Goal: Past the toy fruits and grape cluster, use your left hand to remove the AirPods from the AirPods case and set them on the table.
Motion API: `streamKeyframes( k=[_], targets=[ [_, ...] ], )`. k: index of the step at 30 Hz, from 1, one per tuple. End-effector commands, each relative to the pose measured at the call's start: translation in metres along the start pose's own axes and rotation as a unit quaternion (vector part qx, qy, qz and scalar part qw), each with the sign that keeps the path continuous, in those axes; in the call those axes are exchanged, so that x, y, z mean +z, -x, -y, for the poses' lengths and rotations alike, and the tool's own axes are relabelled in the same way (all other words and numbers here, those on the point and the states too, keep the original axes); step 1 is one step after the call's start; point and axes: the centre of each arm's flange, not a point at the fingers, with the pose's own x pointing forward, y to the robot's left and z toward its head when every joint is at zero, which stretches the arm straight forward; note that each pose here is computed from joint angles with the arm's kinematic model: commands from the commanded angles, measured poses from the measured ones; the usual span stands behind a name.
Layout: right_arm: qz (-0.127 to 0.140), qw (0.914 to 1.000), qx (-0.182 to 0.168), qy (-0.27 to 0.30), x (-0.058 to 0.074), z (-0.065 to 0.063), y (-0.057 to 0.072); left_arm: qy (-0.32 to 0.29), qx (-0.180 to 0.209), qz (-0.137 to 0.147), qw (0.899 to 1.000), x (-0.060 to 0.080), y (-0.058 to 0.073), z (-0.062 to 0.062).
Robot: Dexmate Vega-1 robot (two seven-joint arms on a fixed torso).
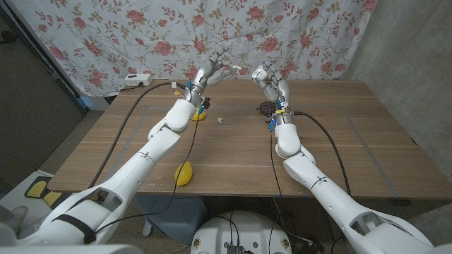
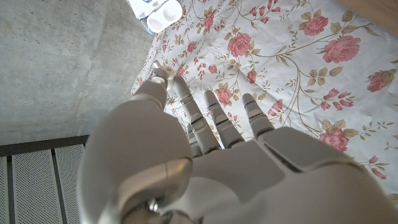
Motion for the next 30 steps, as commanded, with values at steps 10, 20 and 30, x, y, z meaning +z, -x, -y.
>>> streamKeyframes(
  k=[10,20,30],
  targets=[
    [0.000,0.9995,-0.025,-0.022,-0.001,0.011,-0.008,-0.031,-0.005,-0.015,0.999,-0.011,-0.003,-0.006],
    [-0.002,0.9991,-0.029,-0.030,-0.003,0.014,-0.010,-0.044,-0.010,-0.033,0.998,-0.020,0.000,-0.006],
    [0.001,0.9985,-0.036,-0.042,-0.002,0.017,-0.013,-0.077,-0.014,-0.055,0.995,-0.030,0.001,-0.005]
  ],
)
